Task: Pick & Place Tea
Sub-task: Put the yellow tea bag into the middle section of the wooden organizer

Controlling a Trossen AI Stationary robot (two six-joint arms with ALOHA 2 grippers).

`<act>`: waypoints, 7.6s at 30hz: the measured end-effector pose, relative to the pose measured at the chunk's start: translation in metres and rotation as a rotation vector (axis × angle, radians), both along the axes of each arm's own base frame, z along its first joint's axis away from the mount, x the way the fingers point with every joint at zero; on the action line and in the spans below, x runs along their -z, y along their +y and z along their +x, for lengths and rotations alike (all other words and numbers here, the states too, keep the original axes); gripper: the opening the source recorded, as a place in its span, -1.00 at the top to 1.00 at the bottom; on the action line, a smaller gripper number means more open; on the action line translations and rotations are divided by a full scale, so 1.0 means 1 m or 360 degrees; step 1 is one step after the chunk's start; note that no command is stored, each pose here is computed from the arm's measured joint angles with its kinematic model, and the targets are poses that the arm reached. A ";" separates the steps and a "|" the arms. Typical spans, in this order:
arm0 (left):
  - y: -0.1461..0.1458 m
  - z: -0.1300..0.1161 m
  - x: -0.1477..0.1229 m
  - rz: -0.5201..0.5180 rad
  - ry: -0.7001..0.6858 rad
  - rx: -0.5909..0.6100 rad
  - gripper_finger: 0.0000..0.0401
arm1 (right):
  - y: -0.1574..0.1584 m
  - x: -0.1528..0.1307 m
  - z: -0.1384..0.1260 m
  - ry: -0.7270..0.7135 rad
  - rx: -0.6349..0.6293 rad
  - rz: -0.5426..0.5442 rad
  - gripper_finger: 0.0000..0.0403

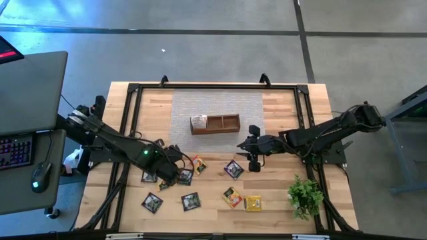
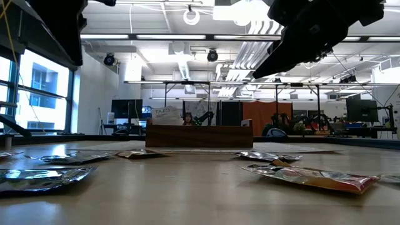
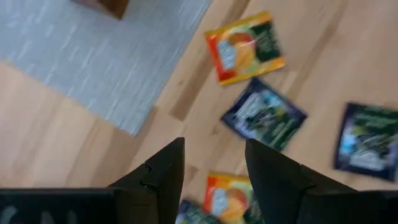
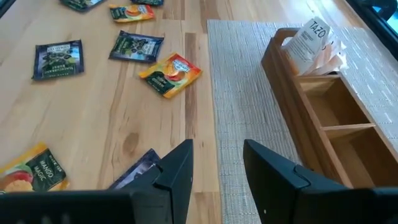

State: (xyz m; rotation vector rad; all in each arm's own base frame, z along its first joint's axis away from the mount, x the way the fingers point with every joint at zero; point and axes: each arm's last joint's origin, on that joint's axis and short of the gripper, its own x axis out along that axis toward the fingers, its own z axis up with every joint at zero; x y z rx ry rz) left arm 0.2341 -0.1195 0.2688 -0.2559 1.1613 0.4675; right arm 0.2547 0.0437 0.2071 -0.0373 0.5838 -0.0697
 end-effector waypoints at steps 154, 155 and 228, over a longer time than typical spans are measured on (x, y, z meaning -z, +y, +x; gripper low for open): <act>0.083 0.110 0.008 -0.0591 -0.0676 0.0399 0.17 | 0.011 -0.008 0.007 -0.0150 -0.0456 0.0285 0.32; 0.080 0.111 0.011 -0.0588 -0.0661 0.0387 0.17 | 0.013 -0.006 0.009 -0.0131 -0.0489 0.0334 0.32; 0.049 0.075 0.036 -0.0230 -0.0144 -0.0203 0.17 | -0.106 0.028 0.053 -0.0367 0.0349 -0.0481 0.99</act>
